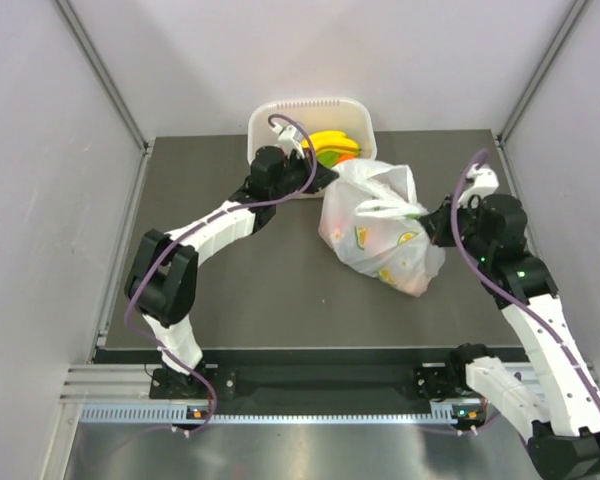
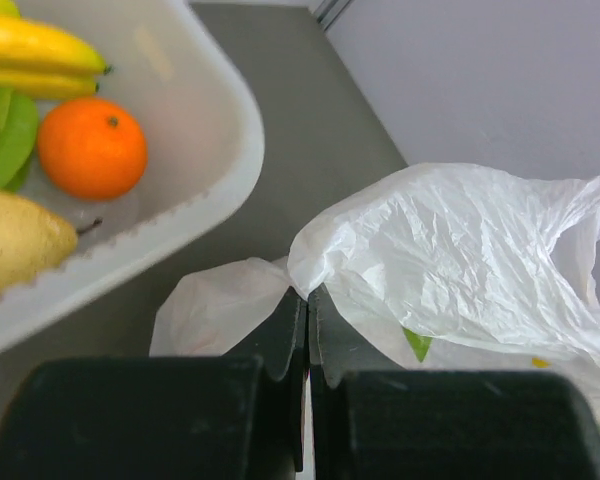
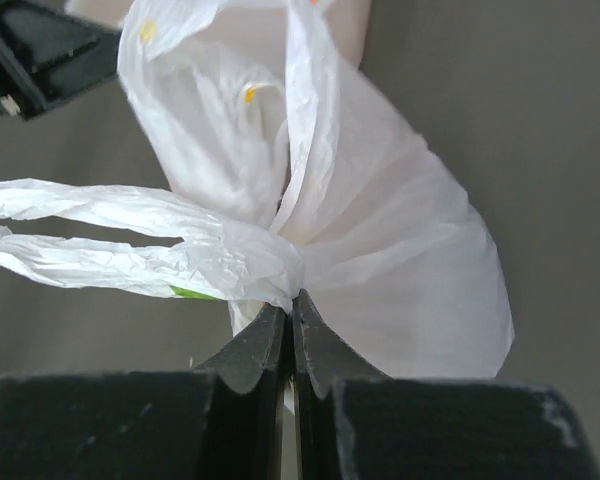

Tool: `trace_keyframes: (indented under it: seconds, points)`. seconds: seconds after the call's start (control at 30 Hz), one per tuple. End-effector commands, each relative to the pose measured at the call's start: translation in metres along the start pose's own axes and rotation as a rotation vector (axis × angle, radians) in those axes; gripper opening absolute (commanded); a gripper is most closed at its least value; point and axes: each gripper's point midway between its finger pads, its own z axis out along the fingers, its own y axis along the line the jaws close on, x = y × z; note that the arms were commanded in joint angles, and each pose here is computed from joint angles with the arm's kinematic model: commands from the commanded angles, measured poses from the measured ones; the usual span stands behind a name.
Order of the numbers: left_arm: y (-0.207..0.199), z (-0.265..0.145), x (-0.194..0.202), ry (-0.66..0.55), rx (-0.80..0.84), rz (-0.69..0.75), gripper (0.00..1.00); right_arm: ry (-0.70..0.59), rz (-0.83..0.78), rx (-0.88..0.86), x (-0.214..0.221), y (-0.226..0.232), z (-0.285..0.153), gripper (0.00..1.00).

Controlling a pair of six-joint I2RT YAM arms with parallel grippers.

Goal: Untie the knot of the plastic bag and take out the fruit

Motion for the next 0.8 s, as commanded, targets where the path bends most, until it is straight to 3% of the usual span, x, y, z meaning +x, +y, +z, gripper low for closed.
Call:
trace_keyframes:
  seconds: [0.0, 0.2, 0.3, 0.33, 0.5, 0.53, 0.57, 0.6, 0.63, 0.7, 0.77]
  points:
    - [-0.002, -0.017, 0.004, -0.050, 0.015, 0.020, 0.00, 0.146, 0.020, -0.193, 0.051, 0.027, 0.011, 0.00]
    - [0.020, -0.057, 0.050, -0.003, -0.058, 0.011, 0.03, 0.274, 0.023, -0.353, 0.112, 0.062, 0.012, 0.00]
    - [0.018, -0.081, 0.055, -0.021, -0.075, 0.006, 0.23, 0.295, 0.018, -0.480, 0.122, 0.083, 0.003, 0.00]
    - [0.014, -0.093, 0.054, -0.037, -0.083, 0.003, 0.35, 0.303, 0.010, -0.516, 0.124, 0.088, -0.002, 0.00]
    - [0.015, -0.131, 0.044, -0.112, -0.177, -0.032, 0.59, 0.364, -0.040, -0.456, 0.134, 0.076, -0.004, 0.00]
    - [0.015, -0.138, 0.042, -0.129, -0.193, -0.043, 0.62, 0.364, -0.048, -0.437, 0.132, 0.073, -0.004, 0.05]
    - [0.012, -0.150, 0.041, -0.143, -0.205, -0.069, 0.65, 0.381, -0.045, -0.403, 0.135, 0.068, -0.005, 0.18]
    - [0.011, -0.154, 0.040, -0.148, -0.210, -0.079, 0.68, 0.373, -0.052, -0.360, 0.133, 0.061, -0.003, 0.39]
    - [0.007, -0.156, 0.042, -0.139, -0.204, -0.091, 0.69, 0.358, -0.058, -0.353, 0.125, 0.062, -0.005, 0.68]
    - [-0.004, -0.156, 0.049, -0.081, -0.185, -0.094, 0.72, 0.349, -0.080, -0.328, 0.117, 0.059, -0.010, 0.97]
    - [-0.012, -0.154, 0.048, -0.063, -0.177, -0.089, 0.73, 0.285, -0.118, -0.329, 0.089, 0.063, -0.018, 1.00]
